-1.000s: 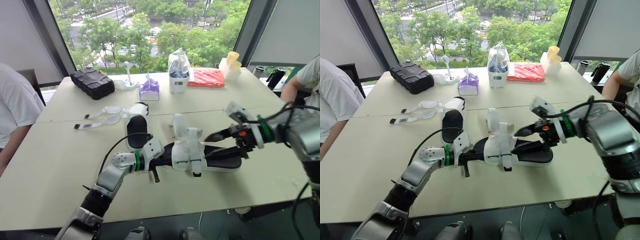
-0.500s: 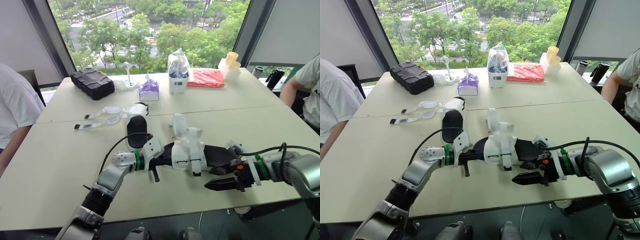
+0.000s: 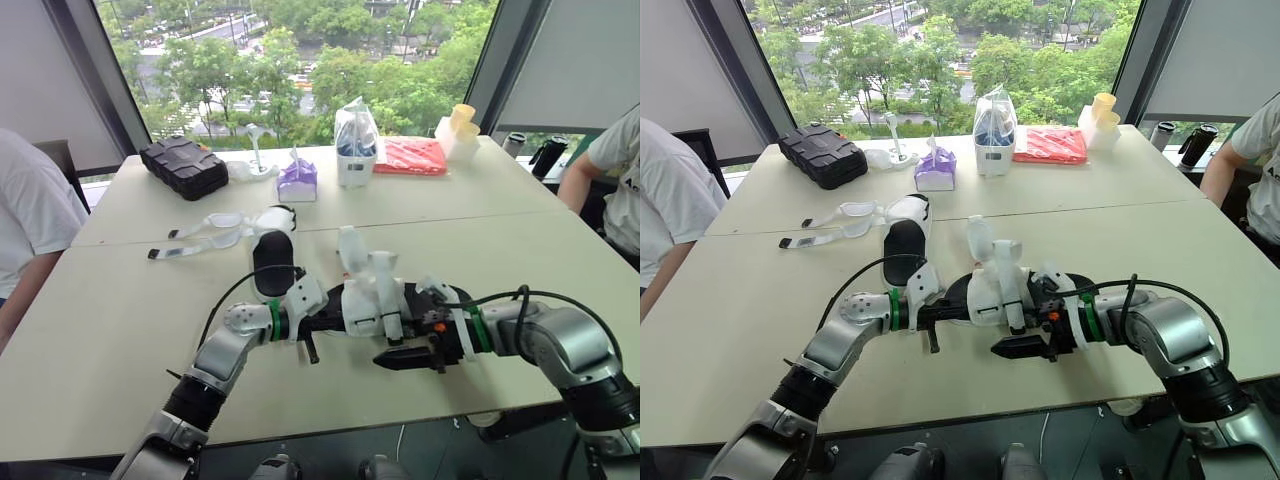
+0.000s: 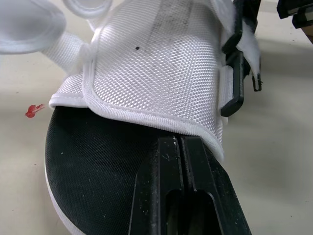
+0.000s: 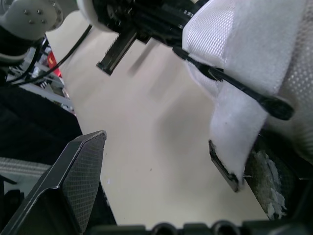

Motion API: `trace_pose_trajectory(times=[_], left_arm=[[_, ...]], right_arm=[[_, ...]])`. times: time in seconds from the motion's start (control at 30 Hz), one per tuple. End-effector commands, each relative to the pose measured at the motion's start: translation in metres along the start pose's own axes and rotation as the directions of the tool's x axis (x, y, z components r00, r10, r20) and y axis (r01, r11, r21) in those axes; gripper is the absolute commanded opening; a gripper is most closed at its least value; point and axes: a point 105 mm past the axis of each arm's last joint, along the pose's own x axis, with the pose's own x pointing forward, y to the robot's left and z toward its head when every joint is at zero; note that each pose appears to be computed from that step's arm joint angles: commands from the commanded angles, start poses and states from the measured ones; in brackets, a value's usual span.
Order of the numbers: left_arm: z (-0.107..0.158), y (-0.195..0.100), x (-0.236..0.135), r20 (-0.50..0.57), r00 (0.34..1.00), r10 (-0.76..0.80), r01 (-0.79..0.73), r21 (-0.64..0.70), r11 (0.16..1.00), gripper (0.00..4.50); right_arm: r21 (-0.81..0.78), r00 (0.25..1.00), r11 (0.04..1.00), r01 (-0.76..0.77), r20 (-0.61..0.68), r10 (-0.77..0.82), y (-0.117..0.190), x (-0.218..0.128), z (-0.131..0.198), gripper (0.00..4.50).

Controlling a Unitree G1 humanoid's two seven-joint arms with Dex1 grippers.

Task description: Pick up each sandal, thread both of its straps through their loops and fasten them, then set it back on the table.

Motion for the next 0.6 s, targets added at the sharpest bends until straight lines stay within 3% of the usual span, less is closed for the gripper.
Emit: trace_pose_trajectory(times=[0.03,0.07,0.17,0.4,0.6], left_arm=[[-0.008,-0.006,0.001,-0.026,1.0,-0.012,0.011,-0.013,1.0,0.0],[-0.008,-0.006,0.001,-0.026,1.0,-0.01,0.01,-0.013,1.0,0.0],[-0.008,-0.006,0.001,-0.025,1.0,-0.009,0.008,-0.014,1.0,0.0],[-0.007,-0.005,0.002,-0.022,1.0,-0.005,0.005,-0.012,1.0,0.0],[-0.008,-0.007,0.003,-0.024,1.0,-0.012,0.011,-0.014,1.0,0.0]], right_arm=[[-0.042,1.0,0.999,-0.002,0.03,0.003,0.004,-0.004,0.014,4.46],[-0.033,1.0,0.999,-0.011,0.024,0.011,0.006,-0.003,0.013,4.46],[-0.022,1.0,1.0,-0.021,0.01,0.022,0.009,-0.003,0.007,3.59],[0.008,1.0,1.0,-0.012,0.008,0.012,0.004,-0.001,0.005,0.05],[0.014,0.997,1.0,-0.019,-0.077,0.02,0.004,-0.002,-0.015,0.05]])
